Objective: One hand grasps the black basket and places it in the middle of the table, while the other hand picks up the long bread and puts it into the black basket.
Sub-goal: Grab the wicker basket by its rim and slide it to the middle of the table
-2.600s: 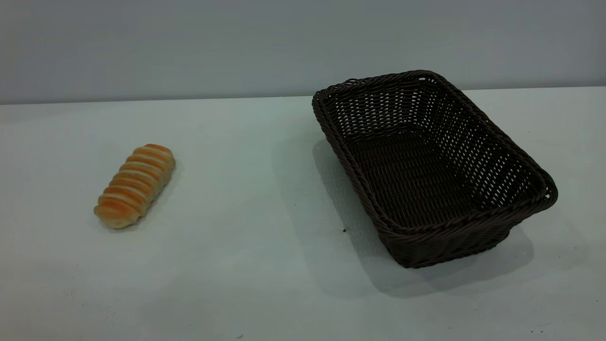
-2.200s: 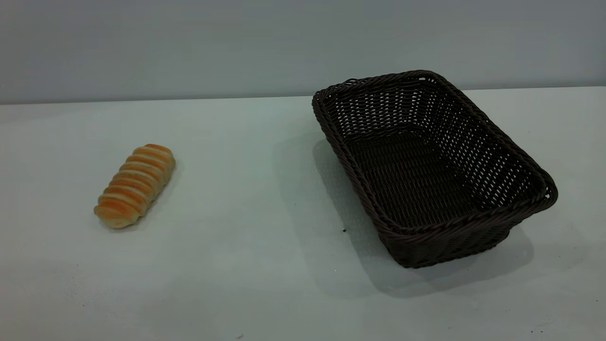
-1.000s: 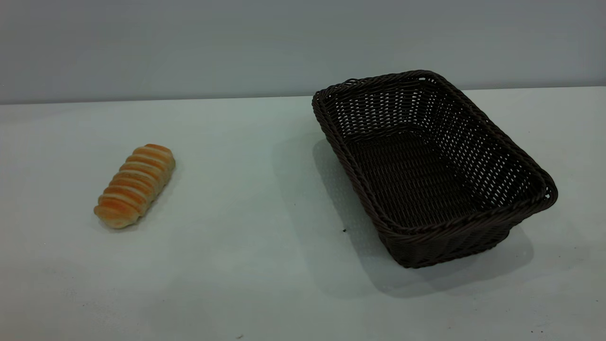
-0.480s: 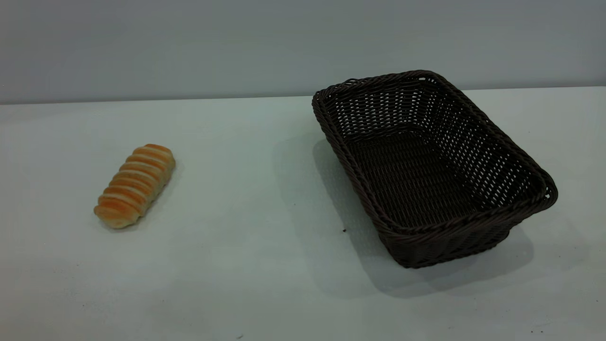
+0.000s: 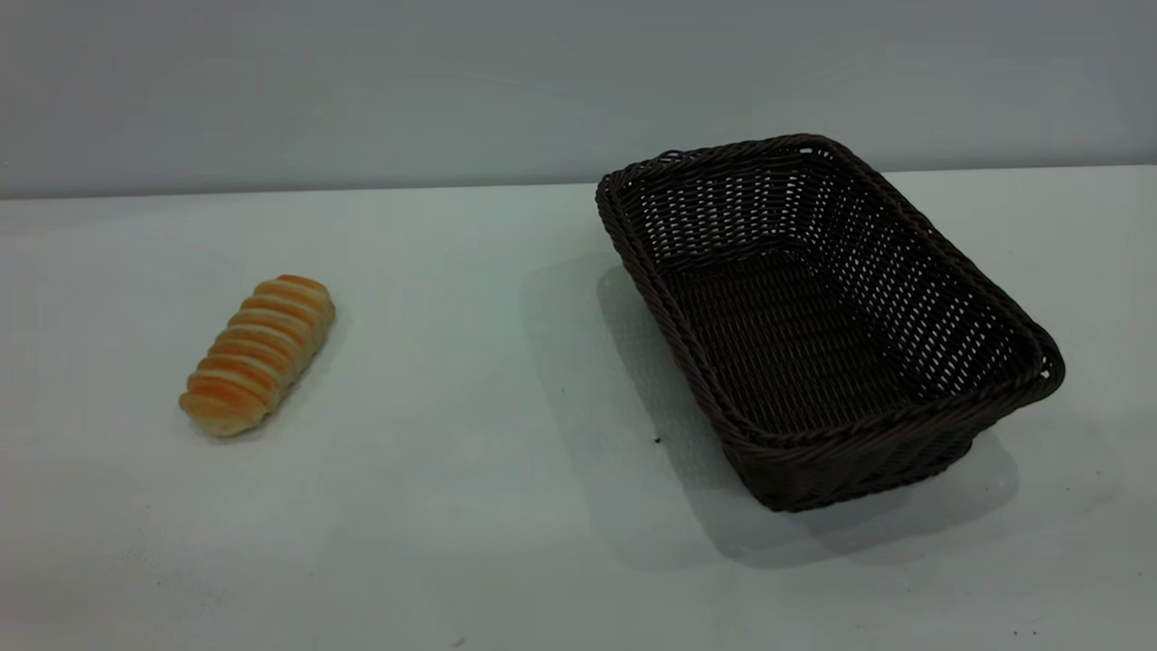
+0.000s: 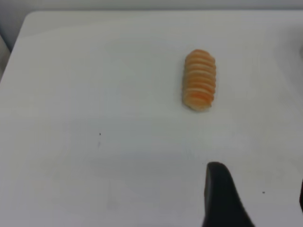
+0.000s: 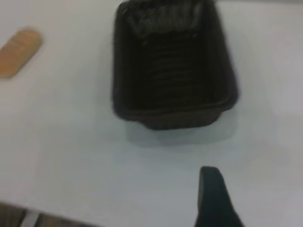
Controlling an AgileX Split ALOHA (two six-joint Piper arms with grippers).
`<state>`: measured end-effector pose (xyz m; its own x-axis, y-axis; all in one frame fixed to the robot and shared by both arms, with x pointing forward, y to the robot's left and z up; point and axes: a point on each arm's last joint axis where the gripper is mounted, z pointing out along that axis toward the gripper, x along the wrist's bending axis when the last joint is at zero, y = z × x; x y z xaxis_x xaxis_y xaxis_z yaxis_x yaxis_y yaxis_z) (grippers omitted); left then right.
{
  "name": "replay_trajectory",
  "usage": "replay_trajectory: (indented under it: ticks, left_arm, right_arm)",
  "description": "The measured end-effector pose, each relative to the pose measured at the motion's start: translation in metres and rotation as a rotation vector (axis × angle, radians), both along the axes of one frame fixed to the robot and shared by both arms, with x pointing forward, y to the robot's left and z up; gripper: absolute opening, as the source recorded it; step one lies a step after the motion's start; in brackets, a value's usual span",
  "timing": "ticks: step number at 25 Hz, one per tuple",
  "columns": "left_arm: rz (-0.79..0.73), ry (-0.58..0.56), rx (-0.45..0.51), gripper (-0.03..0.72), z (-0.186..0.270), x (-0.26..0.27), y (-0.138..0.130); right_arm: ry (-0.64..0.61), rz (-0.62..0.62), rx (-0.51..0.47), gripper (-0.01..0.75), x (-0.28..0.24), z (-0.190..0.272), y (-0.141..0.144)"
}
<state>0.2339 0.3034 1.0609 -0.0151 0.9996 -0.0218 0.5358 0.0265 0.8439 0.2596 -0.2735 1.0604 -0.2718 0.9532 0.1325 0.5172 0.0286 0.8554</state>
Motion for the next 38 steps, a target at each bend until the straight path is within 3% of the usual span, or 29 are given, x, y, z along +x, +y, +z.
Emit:
replay_trajectory:
  ticks: [7, 16, 25, 32, 38]
  left_arm:
    - [-0.001, 0.088, 0.002, 0.431, 0.005, 0.027, -0.001]
    - [-0.002, 0.105, 0.003, 0.431, 0.007, 0.041, -0.001]
    - [-0.002, 0.092, 0.003, 0.431, 0.008, 0.042, -0.001]
    - [-0.004, 0.092, 0.005, 0.431, 0.008, 0.042, -0.001]
    - [-0.004, 0.092, 0.005, 0.431, 0.008, 0.042, -0.001]
  right_arm:
    - [0.11, 0.097, -0.022, 0.475, 0.044, -0.002, 0.008]
    - [0.229, 0.082, -0.066, 0.475, 0.097, -0.019, 0.007]
    - [0.331, 0.022, -0.051, 0.475, 0.138, -0.043, 0.005]
    - [0.51, -0.037, 0.084, 0.475, 0.172, -0.082, 0.011]
    - [0.608, -0.267, 0.329, 0.475, 0.204, -0.116, 0.013]
